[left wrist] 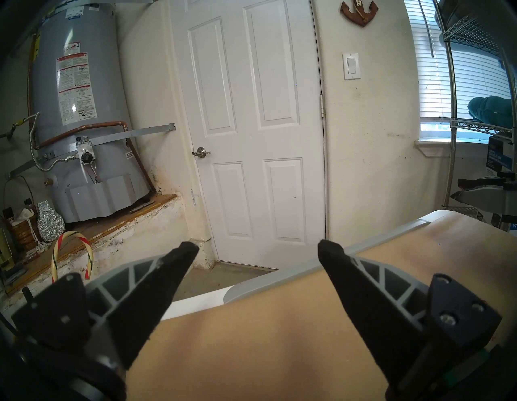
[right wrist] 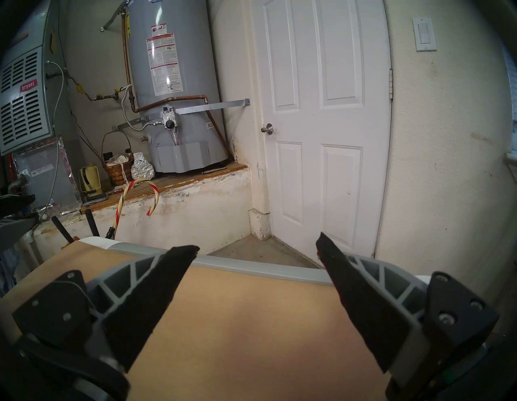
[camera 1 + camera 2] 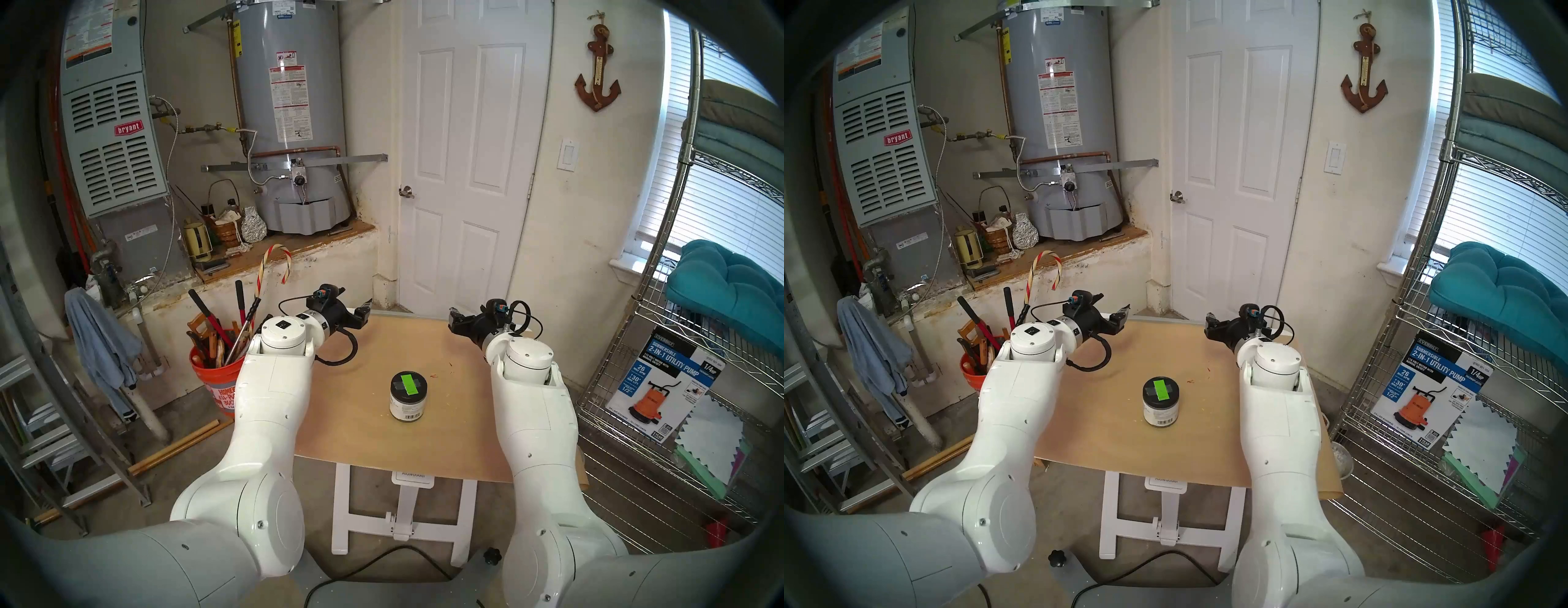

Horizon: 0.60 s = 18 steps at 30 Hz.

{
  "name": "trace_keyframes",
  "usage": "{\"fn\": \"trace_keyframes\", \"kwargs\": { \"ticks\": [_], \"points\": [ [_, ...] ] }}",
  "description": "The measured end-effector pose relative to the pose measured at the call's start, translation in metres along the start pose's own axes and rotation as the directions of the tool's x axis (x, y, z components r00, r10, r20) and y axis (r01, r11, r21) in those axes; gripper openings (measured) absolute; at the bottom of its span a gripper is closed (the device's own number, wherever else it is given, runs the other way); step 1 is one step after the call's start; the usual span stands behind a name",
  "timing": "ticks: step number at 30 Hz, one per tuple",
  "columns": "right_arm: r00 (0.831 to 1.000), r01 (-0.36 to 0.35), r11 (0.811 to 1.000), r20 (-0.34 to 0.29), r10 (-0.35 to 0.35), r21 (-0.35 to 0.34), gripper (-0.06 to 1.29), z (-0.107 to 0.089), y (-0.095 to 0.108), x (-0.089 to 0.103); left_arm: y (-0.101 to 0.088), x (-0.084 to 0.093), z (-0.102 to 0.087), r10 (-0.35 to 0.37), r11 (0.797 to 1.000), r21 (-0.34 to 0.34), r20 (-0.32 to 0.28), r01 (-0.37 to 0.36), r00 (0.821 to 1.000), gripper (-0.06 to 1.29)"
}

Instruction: Open paint jar

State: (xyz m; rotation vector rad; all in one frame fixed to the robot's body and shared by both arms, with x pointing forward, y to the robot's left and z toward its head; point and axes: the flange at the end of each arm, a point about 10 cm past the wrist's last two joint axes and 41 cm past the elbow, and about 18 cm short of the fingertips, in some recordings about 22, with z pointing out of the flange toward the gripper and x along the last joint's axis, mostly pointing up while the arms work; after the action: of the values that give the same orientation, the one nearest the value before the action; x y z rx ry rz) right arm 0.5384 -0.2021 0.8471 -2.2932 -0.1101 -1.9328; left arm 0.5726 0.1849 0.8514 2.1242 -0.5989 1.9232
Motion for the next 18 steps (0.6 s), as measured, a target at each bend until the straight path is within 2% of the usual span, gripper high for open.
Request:
{"fn": "trace_keyframes", "kwargs": {
  "ticks": [8,18],
  "points": [
    [1.000,0.000,1.000,0.001,0.000,0.000,1.22,0.000,0.000,-0.001,-0.004,0.007,-0.012,0.041,0.996,-0.082,-0.013,-0.042,0.999,1.21],
    [1.000,-0.001,1.000,0.002,0.001,0.000,1.22,0.000,0.000,-0.001,-0.024,0.016,-0.045,0.057,0.985,-0.163,-0.026,-0.061,0.998,1.21]
  ]
}}
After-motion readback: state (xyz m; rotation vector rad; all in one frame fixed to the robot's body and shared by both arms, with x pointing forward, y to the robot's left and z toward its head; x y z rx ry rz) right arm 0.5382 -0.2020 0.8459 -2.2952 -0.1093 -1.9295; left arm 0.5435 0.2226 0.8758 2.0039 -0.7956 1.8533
